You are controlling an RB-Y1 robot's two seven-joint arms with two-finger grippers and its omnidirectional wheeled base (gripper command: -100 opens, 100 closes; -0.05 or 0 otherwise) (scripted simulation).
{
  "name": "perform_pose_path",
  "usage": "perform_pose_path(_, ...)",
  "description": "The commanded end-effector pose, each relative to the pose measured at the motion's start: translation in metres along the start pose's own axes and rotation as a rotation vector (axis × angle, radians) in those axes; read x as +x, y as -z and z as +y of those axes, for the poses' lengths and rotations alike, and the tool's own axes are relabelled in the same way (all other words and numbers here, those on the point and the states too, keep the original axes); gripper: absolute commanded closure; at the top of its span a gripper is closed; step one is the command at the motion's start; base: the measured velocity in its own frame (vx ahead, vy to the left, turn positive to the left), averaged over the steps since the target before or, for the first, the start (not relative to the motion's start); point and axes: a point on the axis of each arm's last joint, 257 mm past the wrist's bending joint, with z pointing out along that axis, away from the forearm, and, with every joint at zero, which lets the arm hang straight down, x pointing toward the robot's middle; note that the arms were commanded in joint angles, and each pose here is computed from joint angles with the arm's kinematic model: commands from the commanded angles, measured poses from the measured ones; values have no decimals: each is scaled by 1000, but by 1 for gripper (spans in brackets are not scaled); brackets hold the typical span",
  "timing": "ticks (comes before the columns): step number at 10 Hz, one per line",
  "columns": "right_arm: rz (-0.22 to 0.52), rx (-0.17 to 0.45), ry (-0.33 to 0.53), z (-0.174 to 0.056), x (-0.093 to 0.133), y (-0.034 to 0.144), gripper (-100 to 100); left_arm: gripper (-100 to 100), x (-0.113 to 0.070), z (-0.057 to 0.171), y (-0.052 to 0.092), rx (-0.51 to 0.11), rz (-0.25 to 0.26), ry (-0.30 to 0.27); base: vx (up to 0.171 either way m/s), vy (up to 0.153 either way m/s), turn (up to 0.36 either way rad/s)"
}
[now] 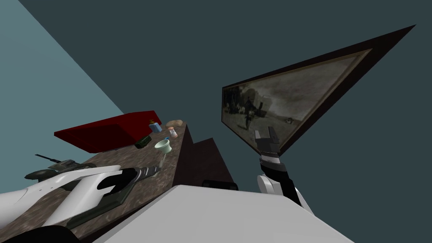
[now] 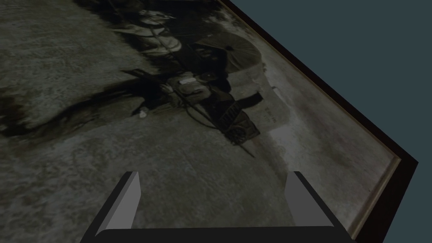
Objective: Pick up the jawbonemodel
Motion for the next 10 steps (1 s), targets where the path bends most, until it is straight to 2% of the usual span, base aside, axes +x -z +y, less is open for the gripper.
perform_pose_path(1, 0, 0, 0, 0, 0, 0, 0, 100, 0, 0, 0, 0, 0, 0, 0, 0, 0)
perform_pose_path(4, 0, 0, 0, 0, 0, 0, 0, 100, -2, -2, 0, 5, -4, -7, 0, 0, -8)
perform_pose_path(5, 0, 0, 0, 0, 0, 0, 0, 0, -2, -2, 0, 4, -4, -7, 0, 0, 0)
perform_pose_path(6, 0, 0, 0, 0, 0, 0, 0, 100, 2, 2, -1, -5, 3, 3, 1, -6, -8)
perform_pose_path(8, 0, 0, 0, 0, 0, 0, 0, 100, -7, -13, 3, 4, 9, -15, -13, 13, 98)
perform_pose_path(10, 0, 0, 0, 0, 0, 0, 0, 100, -9, -17, 4, 5, 11, -19, -11, 14, 23)
